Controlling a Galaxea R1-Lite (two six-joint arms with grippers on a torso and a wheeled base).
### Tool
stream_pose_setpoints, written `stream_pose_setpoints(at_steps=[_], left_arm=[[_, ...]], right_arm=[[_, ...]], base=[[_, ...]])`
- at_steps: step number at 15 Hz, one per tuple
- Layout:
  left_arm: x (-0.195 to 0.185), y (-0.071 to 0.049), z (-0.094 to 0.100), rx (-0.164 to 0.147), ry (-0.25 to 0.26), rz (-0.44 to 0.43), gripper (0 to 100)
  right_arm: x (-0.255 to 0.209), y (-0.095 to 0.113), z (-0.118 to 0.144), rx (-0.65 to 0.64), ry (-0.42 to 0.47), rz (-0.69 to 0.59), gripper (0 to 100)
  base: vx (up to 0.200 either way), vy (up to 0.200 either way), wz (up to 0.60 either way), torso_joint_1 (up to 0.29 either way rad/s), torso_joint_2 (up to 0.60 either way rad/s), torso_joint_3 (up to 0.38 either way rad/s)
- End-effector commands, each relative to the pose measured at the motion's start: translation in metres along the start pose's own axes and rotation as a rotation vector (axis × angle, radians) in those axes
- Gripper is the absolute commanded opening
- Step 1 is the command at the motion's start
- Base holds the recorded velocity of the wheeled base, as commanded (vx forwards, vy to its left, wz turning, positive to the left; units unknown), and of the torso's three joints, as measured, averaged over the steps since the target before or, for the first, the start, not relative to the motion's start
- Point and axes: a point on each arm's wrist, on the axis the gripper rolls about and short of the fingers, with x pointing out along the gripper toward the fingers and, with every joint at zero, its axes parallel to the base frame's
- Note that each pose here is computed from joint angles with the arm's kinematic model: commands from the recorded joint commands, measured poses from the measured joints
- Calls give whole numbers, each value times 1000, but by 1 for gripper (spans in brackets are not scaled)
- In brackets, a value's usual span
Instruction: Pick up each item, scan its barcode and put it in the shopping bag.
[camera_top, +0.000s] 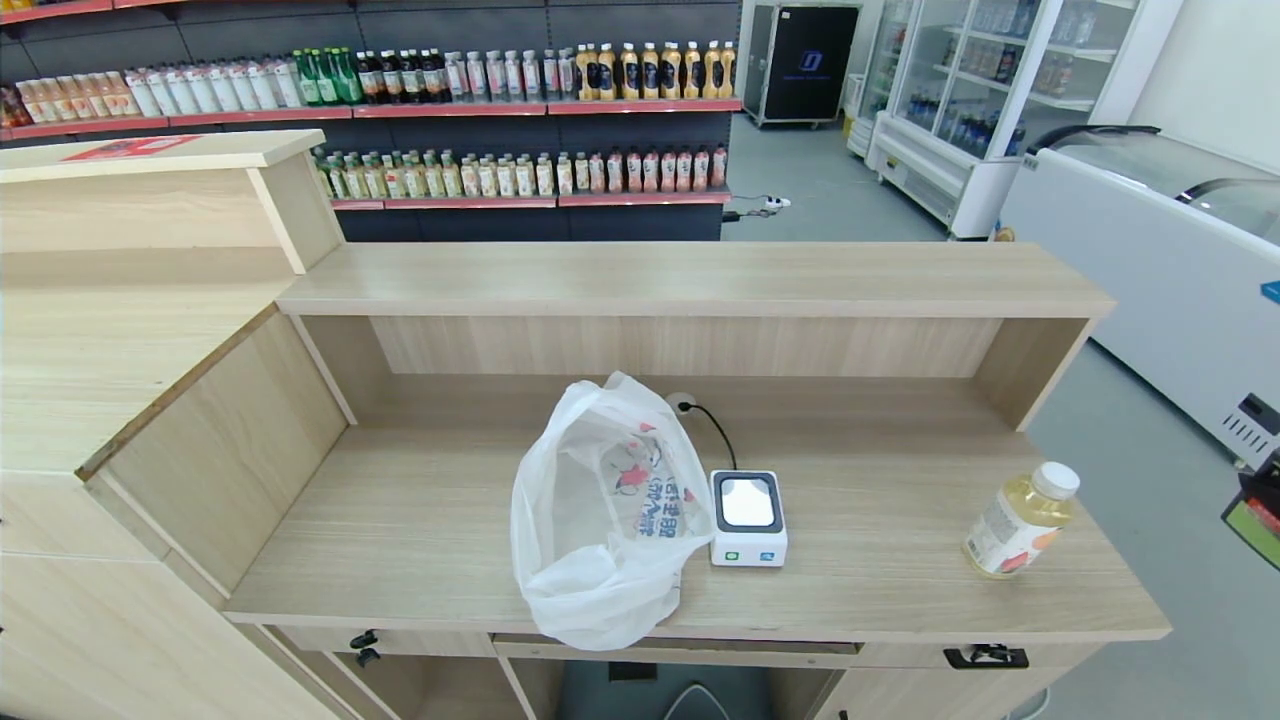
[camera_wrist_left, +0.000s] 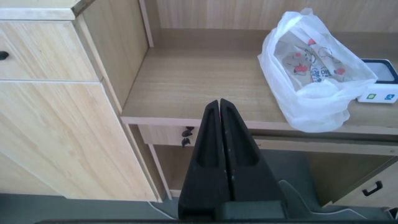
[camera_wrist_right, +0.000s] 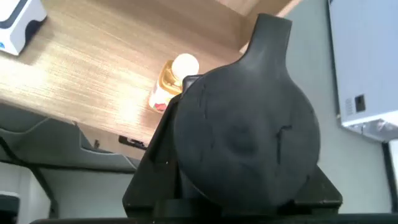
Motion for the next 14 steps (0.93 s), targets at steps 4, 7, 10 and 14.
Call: stream_pose_setpoints(at_steps=[4,7,10,14], left_arm=[[0,0,0,0,0,1,0],[0,0,0,0,0,1,0],[0,0,0,0,0,1,0],[0,0,0,0,0,1,0]], right_arm=[[11,0,7,71,-79,-1,0],[27,12,26,144,-99,16,0],[53,46,55,260,-210,199,0],[78,62,47,590,-140,418,0]], base=[[0,0,300,2,0,1],[0,0,600,5,1,4],[0,0,200,-1,1,2],[0,0,0,0,0,0]])
